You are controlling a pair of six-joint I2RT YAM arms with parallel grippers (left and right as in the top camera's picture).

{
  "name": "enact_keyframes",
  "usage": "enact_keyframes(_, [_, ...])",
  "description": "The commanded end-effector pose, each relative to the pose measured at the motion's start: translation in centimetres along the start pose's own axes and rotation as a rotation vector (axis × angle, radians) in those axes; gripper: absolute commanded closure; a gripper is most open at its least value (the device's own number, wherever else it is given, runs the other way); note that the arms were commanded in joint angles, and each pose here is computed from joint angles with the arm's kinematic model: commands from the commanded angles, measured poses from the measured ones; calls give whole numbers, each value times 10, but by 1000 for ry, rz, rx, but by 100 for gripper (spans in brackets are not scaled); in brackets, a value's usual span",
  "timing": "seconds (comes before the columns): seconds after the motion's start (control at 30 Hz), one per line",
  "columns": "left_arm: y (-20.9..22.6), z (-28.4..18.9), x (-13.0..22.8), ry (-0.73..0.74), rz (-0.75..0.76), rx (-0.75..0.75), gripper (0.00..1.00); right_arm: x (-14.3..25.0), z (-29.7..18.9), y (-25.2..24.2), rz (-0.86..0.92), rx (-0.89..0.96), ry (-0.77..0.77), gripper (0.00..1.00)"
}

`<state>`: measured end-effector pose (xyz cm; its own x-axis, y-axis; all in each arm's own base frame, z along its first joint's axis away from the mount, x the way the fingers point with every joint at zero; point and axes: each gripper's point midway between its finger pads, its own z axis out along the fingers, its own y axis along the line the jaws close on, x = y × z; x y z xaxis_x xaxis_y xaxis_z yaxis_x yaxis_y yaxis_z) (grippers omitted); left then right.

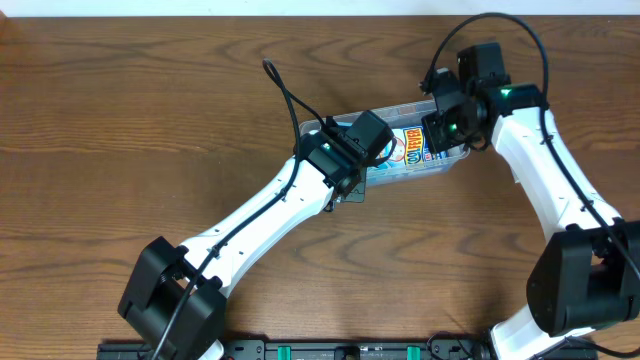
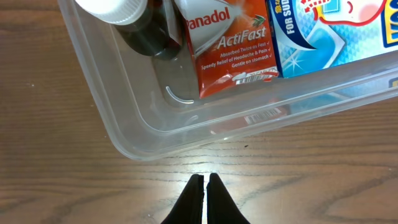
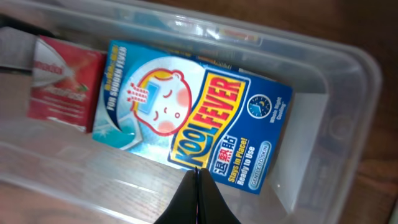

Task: Pack container

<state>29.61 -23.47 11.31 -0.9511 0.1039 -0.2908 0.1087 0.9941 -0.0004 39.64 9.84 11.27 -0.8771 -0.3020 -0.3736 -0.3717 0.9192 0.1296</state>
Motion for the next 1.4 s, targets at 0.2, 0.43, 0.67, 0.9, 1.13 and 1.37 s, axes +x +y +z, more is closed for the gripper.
enact_keyframes(0.2, [1, 17, 8, 44, 5, -23, 94, 20, 27, -6, -7, 21, 35, 99])
enact_keyframes(0.43, [3, 21, 13, 55, 7, -31, 94, 22, 30, -8, -8, 36, 33, 99])
enact_keyframes(0.67, [7, 34, 21, 63, 8, -38, 94, 22, 30, -8, -8, 36, 35, 99])
enact_keyframes(0.9, [8, 34, 8, 0, 1, -53, 94, 26, 30, -8, -5, 33, 50, 99])
enact_keyframes(1.13, [15, 34, 0, -43, 1, -96, 94, 30, 30, -7, -2, 30, 65, 99])
enact_keyframes(1.37, [20, 35, -3, -42, -10, -102, 94, 31, 30, -7, 3, 29, 69, 99])
